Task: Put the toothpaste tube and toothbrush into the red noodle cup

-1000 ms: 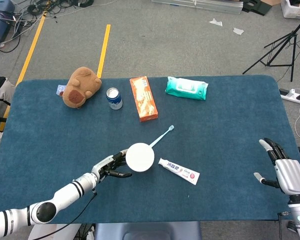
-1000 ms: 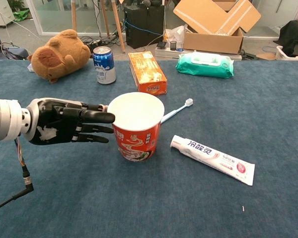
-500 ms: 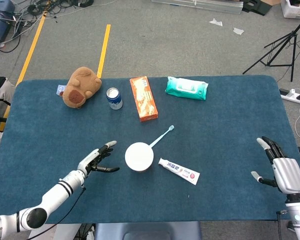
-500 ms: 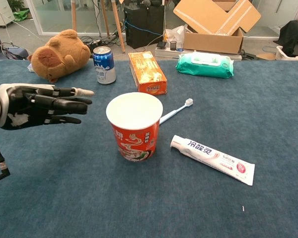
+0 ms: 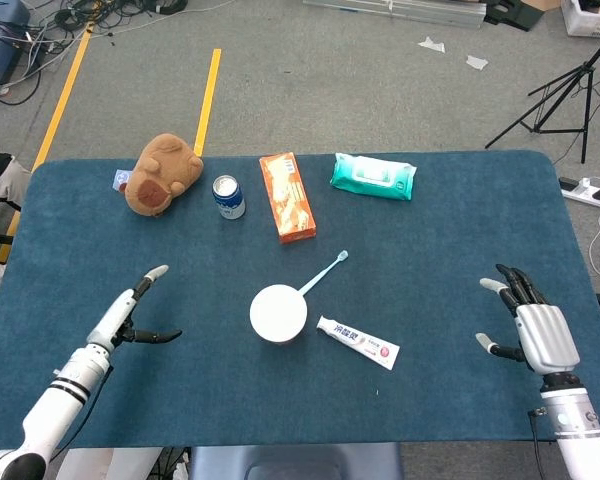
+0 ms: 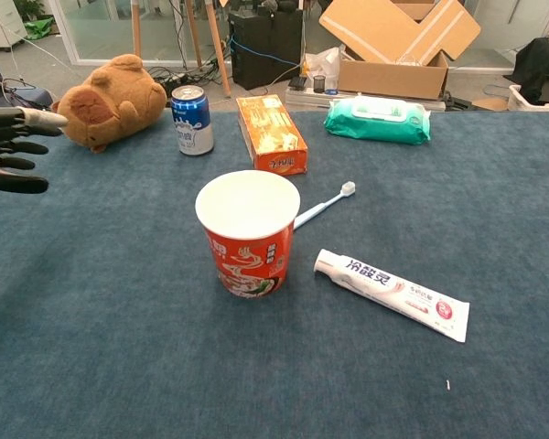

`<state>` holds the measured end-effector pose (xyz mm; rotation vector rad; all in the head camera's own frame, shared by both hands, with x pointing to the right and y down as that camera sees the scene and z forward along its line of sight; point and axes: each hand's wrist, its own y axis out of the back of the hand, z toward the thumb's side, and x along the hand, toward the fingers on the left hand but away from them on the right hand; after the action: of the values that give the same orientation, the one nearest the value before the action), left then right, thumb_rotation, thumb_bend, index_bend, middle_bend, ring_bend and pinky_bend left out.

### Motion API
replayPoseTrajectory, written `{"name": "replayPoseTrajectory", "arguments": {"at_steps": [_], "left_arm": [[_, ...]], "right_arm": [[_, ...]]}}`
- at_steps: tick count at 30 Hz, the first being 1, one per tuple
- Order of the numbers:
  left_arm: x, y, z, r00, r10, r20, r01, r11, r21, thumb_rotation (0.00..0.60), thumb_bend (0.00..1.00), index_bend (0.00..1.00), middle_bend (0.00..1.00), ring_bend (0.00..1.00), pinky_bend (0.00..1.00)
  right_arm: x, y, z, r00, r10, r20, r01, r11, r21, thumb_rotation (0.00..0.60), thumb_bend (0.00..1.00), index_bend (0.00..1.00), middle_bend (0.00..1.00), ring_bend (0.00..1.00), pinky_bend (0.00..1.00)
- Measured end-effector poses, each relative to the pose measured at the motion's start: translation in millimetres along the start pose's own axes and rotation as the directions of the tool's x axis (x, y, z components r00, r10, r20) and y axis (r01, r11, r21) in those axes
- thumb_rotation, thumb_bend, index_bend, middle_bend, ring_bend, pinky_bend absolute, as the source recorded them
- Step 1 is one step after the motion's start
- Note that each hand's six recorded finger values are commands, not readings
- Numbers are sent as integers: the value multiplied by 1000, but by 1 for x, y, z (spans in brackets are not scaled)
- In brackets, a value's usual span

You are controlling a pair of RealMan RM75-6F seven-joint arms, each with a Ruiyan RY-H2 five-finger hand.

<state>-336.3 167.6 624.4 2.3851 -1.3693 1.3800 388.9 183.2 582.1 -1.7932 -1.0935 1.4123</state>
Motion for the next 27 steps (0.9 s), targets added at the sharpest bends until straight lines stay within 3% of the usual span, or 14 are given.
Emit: {"name": "replayPoseTrajectory", "arguments": {"at_steps": [3, 9, 13, 17, 27], "left_arm": [[-10, 11, -5, 998, 45, 32, -48, 994, 99, 600, 0, 0, 0, 0, 0], [-32, 23, -19, 991, 83, 102, -110, 949, 294, 600, 0, 0, 0, 0, 0], [-51, 31, -35, 987, 91, 130, -134, 915, 380, 600, 0, 0, 0, 0, 0], [-66, 40, -49, 986, 101, 131, -146, 903, 404, 600, 0, 0, 0, 0, 0], [-94, 57, -69, 985, 126, 122, -167, 888, 429, 600, 0, 0, 0, 0, 0]], "right_arm": [[-7, -5, 10, 1000, 12, -4, -12, 1000, -20, 600, 112, 311, 78, 0, 213], [-20, -21, 30, 999, 41, -5, -42, 997, -65, 600, 102, 315, 15, 0, 176], [-28, -35, 44, 999, 51, -11, -51, 994, -98, 600, 6, 233, 0, 0, 147], [-36, -51, 60, 998, 59, -18, -61, 989, -135, 600, 0, 167, 0, 0, 126], [-53, -91, 95, 996, 80, -30, -83, 984, -159, 600, 0, 111, 0, 0, 97]]}}
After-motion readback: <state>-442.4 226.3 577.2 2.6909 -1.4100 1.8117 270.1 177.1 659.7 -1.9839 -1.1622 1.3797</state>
